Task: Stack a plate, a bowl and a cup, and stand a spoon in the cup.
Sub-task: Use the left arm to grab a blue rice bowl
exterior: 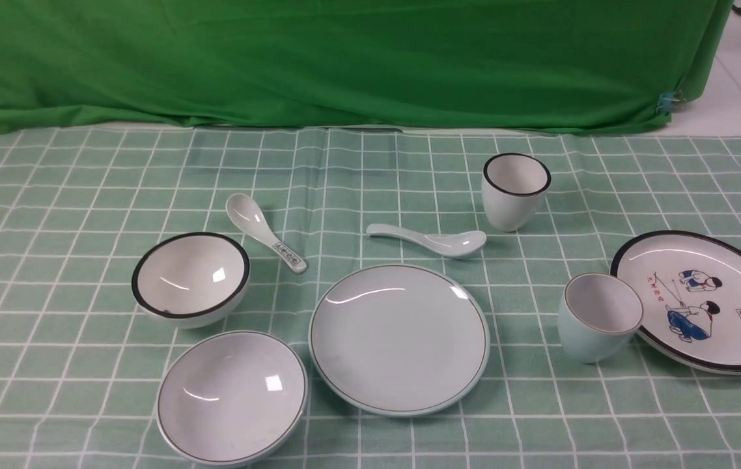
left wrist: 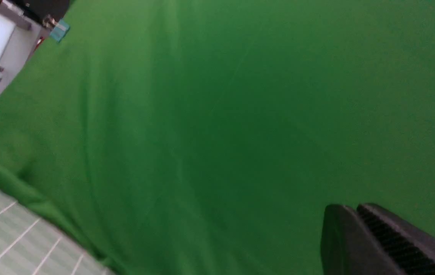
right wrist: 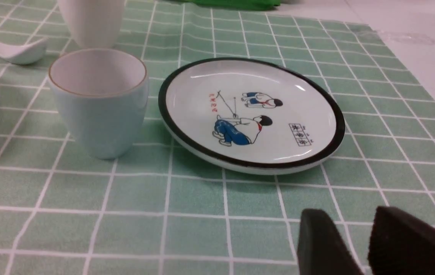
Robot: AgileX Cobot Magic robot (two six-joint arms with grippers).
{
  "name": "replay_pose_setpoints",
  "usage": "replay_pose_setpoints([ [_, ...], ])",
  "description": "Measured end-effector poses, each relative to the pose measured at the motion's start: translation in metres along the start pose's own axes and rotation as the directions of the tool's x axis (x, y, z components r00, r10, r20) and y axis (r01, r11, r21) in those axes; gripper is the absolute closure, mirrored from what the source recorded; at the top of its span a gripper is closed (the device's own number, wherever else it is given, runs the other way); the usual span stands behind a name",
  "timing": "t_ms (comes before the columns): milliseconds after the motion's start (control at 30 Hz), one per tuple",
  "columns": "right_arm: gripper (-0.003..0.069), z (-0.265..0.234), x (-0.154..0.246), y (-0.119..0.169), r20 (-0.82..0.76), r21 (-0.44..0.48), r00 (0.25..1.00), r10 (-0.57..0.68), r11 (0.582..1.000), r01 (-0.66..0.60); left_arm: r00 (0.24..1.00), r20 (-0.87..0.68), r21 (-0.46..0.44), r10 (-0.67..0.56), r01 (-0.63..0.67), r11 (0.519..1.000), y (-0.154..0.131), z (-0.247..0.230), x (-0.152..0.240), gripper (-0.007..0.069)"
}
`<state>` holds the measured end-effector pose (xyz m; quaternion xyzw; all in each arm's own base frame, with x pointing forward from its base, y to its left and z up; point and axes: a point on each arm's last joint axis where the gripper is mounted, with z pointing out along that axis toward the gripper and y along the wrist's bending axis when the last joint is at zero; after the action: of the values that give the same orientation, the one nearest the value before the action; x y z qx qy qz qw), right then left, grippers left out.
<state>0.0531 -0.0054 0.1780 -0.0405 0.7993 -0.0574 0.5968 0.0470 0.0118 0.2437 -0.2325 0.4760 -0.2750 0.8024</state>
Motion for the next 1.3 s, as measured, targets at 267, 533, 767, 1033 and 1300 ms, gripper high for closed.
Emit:
replay_pose_setpoints([
  [267, 0.0417, -0.003, -0.025, 0.002, 0.249, -0.107, 0.92, 0.304, 0.952, -0.286, 1.0, 0.026, 0.139, 0.017, -0.02, 0.99, -0.062, 0.017, -0.055, 0.0608],
  [533, 0.0417, -0.008, -0.038, 0.004, 0.354, -0.226, 0.813, 0.463, 0.886, -0.406, 0.626, -0.755, -0.071, 0.198, -0.378, 0.923, -0.096, 0.093, -0.05, 0.0608],
  [767, 0.0419, -0.008, -0.038, 0.003, 0.285, -0.271, 0.735, 0.615, 0.787, -0.554, -0.066, -0.998, 0.042, 0.016, -0.416, 0.908, -0.051, 0.148, 0.04, 0.061],
  [1033, 0.0604, -0.021, -0.106, -0.001, -0.048, -0.197, 0.901, 0.431, 0.881, -0.431, -0.291, -0.955, 0.198, 0.056, -0.487, 0.851, -0.034, 0.156, 0.097, 0.0624],
  [1300, 0.0636, 0.004, -0.181, 0.041, -0.471, -0.353, 0.873, -0.128, 0.934, -0.053, -0.28, -0.952, 0.261, 0.128, -0.518, 0.815, -0.022, 0.167, 0.129, 0.0554],
])
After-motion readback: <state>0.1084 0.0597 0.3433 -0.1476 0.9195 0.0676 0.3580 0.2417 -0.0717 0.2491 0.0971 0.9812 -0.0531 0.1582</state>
